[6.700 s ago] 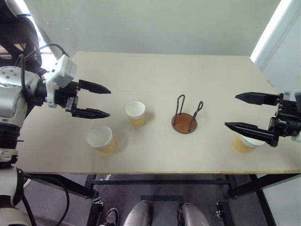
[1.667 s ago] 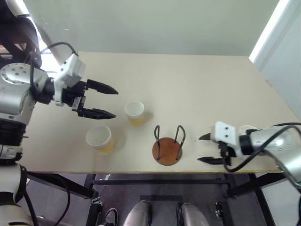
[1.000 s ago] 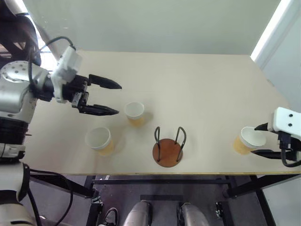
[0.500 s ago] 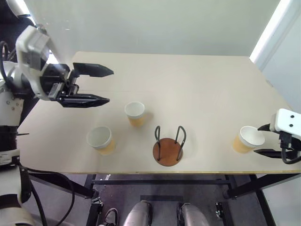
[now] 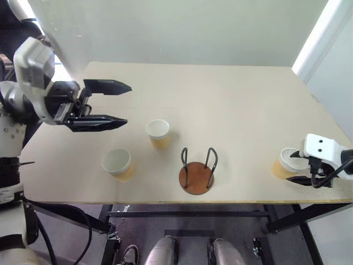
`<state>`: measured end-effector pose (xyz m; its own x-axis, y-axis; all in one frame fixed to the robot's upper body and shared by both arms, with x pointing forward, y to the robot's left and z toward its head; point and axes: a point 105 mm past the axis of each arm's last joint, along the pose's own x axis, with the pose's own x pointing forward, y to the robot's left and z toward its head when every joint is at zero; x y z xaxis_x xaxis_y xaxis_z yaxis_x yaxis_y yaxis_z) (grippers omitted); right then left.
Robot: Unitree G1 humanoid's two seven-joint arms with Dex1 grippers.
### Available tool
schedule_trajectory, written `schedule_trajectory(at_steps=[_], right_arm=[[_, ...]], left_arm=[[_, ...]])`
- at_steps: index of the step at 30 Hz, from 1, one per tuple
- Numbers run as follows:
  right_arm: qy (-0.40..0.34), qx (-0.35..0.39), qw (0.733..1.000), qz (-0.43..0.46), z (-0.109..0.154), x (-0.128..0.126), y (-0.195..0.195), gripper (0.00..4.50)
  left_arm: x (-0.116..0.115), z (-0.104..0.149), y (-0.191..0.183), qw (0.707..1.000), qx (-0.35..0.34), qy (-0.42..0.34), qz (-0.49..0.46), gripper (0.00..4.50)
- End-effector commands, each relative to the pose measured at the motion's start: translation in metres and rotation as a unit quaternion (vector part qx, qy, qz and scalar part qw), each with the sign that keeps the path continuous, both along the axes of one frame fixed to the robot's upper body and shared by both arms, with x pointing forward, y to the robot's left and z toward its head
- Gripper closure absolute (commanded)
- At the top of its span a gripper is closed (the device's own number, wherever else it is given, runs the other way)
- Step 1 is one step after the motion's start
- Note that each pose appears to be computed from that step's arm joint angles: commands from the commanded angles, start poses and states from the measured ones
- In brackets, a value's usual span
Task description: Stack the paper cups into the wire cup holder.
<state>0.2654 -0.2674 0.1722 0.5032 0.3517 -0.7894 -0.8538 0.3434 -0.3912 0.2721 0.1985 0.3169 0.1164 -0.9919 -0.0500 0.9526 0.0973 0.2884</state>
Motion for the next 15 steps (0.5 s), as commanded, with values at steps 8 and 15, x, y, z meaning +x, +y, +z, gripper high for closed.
schedule_trajectory(at_steps=[8, 15], right_arm=[[-0.011, -0.012, 1.0, 0.011, -0.007, 0.013, 0.002, 1.99], [-0.011, -0.015, 1.0, 0.017, -0.012, 0.018, 0.003, 4.48]], left_arm=[[-0.007, 0.007, 0.004, 1.0, 0.012, -0.022, 0.018, 0.0], [-0.009, 0.006, 0.005, 0.999, 0.019, -0.023, 0.024, 0.0]])
